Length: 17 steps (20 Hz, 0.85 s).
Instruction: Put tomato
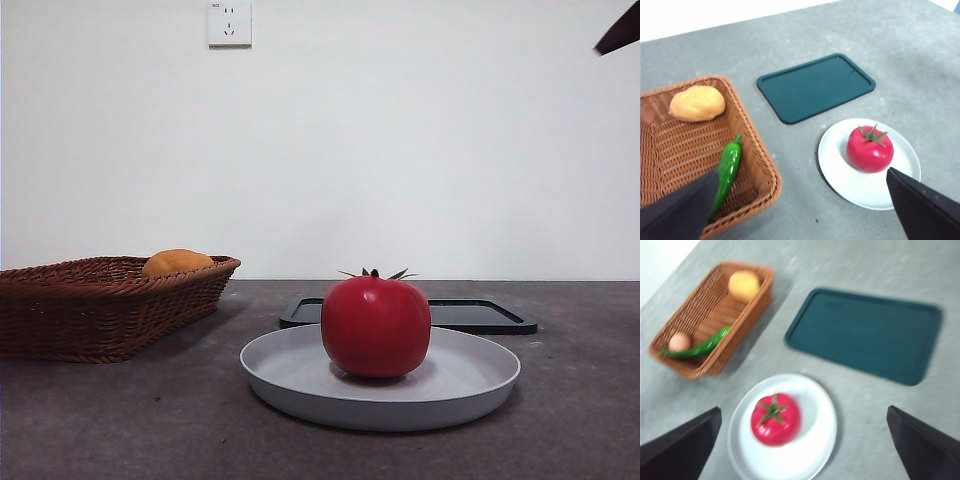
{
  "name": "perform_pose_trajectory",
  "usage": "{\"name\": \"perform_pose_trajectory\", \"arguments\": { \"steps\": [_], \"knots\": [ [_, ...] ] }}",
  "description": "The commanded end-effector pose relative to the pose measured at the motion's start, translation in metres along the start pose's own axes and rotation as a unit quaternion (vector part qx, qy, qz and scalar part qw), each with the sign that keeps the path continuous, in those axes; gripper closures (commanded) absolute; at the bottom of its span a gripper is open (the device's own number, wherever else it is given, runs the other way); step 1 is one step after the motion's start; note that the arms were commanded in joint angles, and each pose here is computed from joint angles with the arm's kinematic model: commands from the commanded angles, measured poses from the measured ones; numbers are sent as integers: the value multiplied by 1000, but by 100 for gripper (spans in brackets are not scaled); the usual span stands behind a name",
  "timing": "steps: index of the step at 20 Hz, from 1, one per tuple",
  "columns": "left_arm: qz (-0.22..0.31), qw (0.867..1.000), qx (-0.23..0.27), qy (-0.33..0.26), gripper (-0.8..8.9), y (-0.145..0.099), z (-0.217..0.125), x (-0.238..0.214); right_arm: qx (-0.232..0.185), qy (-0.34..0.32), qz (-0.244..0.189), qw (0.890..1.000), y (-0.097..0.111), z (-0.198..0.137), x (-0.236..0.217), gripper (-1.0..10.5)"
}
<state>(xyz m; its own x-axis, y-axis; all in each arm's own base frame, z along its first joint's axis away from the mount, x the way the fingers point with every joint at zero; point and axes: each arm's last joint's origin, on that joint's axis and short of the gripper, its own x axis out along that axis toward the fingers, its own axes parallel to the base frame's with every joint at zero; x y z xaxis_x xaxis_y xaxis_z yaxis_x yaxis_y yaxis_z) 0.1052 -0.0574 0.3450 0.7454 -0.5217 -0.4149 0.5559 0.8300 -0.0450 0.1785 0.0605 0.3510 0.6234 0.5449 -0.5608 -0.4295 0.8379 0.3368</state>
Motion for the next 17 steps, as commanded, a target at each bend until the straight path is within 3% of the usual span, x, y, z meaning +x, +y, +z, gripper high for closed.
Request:
{"name": "perform_pose_trajectory", "arguments": {
  "steps": [1,5,10,17],
  "knots": [
    [-3,1000,2,-9,196,-1,3,-1,3,40,12,999,11,2,25,366],
    [-3,1000,2,-7,196,-1,2,-1,-14,137,7,990,29,-8,84,366],
    [-3,1000,2,-7,196,-1,2,-1,-22,249,-15,968,45,-25,154,366],
    [-3,1000,2,-7,196,-1,2,-1,-60,291,-67,953,60,-34,210,366]
  ]
}}
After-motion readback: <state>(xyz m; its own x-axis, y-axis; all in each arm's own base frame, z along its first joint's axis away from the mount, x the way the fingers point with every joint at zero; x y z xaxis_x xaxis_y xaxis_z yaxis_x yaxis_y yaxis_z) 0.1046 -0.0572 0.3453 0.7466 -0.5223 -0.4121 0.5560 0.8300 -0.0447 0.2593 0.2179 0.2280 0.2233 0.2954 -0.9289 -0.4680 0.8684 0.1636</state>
